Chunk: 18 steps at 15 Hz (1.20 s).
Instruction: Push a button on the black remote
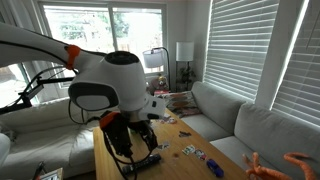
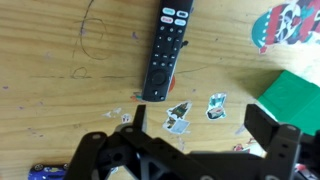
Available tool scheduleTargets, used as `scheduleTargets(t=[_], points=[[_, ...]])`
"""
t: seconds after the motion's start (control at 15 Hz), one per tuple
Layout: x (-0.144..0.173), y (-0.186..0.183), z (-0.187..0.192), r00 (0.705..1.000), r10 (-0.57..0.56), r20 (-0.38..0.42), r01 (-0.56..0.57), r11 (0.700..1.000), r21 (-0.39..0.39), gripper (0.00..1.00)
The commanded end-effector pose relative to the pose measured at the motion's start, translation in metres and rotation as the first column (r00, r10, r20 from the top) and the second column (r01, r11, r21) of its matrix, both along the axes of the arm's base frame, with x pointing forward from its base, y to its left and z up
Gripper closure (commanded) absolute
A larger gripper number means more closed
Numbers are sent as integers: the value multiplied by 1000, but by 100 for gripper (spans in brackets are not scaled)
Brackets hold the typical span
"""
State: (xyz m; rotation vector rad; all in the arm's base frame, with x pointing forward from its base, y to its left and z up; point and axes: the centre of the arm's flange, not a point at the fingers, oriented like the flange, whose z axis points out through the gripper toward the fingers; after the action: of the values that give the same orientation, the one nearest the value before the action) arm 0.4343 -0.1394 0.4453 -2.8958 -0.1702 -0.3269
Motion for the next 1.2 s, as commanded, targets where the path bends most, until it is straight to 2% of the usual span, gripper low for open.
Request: scheduleTargets(t=[0.0,0.2,0.4,0.67,0.93,1.0,1.13], points=[[10,11,-4,981,-196,-14,196,980,28,0],[18,18,-12,939,-334,-80,337,941,31,0],[20,20,-18,874,-468,-129,474,880,22,0],[23,13,-22,757,-644,-111,647,762,-3,0],[26,6,-30,613,-785,-96,784,618,-52,0],[24,2,-25,683,-723,-103,725,688,-18,0],[25,2,-28,678,-728,-105,730,683,-26,0]])
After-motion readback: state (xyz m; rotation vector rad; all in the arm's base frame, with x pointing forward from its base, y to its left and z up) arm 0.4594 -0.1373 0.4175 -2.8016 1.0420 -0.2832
